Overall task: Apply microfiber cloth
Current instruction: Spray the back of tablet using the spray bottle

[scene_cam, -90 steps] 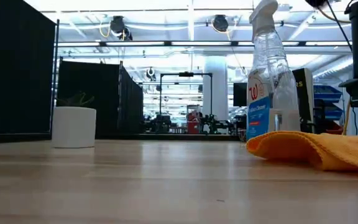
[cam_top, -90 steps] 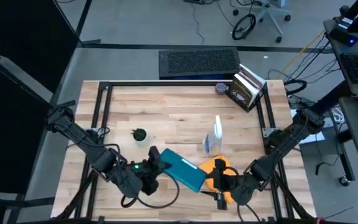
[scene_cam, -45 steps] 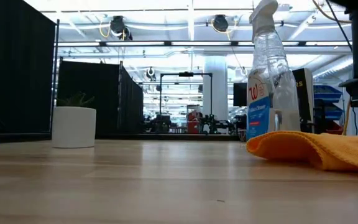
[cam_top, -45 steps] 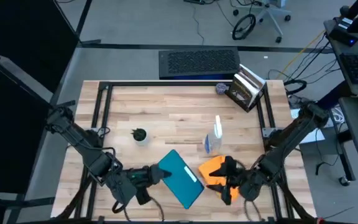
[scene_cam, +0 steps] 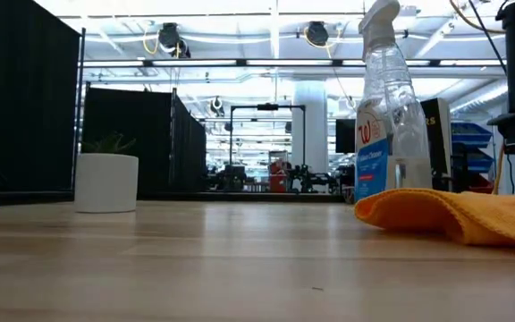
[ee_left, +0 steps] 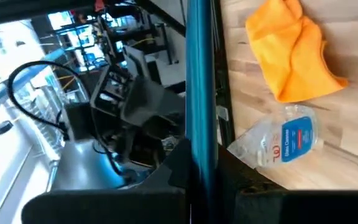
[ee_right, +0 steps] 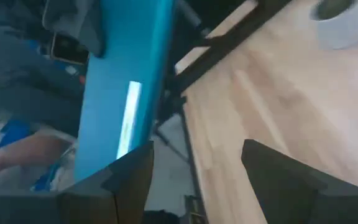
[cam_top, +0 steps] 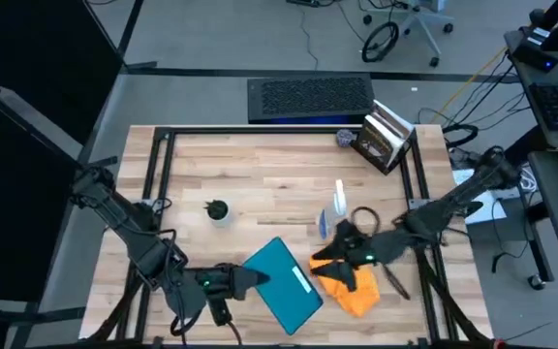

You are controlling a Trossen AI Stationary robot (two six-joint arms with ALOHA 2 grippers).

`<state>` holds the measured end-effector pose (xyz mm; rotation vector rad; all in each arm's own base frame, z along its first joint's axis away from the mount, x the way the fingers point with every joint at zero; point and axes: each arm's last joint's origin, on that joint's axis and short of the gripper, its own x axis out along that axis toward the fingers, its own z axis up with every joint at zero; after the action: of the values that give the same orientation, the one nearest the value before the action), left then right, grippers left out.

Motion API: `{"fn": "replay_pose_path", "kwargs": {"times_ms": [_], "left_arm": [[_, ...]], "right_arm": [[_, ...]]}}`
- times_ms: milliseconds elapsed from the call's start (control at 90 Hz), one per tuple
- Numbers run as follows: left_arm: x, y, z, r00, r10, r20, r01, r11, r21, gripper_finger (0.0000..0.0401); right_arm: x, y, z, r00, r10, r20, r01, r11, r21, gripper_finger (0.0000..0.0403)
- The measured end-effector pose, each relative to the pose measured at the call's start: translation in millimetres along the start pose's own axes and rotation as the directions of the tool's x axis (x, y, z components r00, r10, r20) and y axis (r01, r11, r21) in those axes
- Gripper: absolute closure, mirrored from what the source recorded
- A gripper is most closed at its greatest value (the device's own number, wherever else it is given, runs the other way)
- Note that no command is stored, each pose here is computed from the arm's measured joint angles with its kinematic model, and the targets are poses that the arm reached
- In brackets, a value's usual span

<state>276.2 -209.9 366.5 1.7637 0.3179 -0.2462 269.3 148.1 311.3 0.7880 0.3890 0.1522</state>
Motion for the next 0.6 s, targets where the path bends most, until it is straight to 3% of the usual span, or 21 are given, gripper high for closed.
{"fn": "replay_pose_path", "kwargs": {"times_ms": [56, 378, 478, 600], "left_arm": [[0, 1, 0, 1.0, 0.007, -0.001, -0.007, 1.0, -0.005, 0.0393], [3, 1, -3, 1.0, 0.005, -0.014, -0.006, 1.0, -0.01, 0.0393], [3, 1, -3, 1.0, 0.005, -0.011, -0.006, 1.0, -0.012, 0.0393], [3, 1, -4, 1.0, 0.006, -0.011, -0.006, 1.0, -0.005, 0.0392]], "right_arm": [[7, 1, 3, 0.998, 0.06, 0.015, -0.06, 0.998, -0.002, 0.0172], [29, 2, 3, 0.98, 0.195, 0.033, -0.192, 0.979, -0.062, 0.0179], [31, 2, 3, 0.978, 0.204, 0.046, -0.199, 0.975, -0.097, 0.0212], [31, 2, 3, 0.977, 0.207, 0.048, -0.2, 0.972, -0.121, 0.0279]]}}
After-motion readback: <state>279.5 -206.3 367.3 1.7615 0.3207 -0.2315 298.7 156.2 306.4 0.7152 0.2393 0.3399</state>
